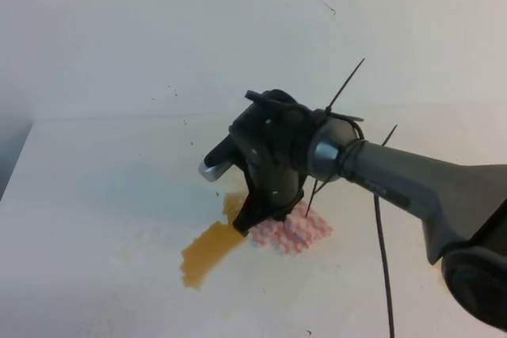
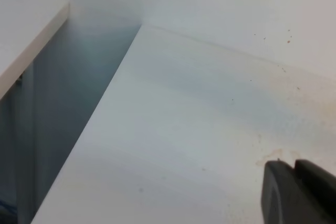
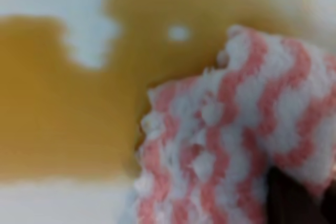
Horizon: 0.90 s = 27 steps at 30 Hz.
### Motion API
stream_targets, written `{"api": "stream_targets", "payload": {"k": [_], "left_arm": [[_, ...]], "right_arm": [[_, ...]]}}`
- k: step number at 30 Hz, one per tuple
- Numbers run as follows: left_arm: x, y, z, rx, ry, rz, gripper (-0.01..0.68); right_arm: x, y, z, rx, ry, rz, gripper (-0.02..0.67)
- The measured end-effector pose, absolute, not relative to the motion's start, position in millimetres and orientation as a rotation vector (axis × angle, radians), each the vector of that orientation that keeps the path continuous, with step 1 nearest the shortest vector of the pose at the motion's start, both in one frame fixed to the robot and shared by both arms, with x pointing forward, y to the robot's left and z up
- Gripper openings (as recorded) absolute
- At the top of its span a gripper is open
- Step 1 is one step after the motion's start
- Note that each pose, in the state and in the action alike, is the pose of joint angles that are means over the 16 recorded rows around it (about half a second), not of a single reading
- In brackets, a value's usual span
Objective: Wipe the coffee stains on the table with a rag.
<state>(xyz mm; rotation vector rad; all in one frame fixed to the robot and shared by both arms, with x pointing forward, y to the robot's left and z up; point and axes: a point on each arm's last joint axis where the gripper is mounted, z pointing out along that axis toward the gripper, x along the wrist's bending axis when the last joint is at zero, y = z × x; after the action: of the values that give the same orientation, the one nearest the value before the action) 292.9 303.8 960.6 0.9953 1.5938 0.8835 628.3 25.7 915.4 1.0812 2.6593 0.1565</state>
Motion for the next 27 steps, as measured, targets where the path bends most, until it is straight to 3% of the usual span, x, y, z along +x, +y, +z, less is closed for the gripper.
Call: {"api": "stream_targets", "payload": {"k": [13, 27], "left_arm": [[293.0, 303.9, 960.9, 0.994, 1.591, 0.885, 0.000], [293.1, 304.0, 961.6, 0.989, 1.585, 0.890, 0.000]], "right_arm": [[570.2, 95.5, 928.9, 0.909, 2.852, 0.297, 0.027], [549.8, 106.9, 930.8, 0.732, 2.892, 0.200, 0.027]]}}
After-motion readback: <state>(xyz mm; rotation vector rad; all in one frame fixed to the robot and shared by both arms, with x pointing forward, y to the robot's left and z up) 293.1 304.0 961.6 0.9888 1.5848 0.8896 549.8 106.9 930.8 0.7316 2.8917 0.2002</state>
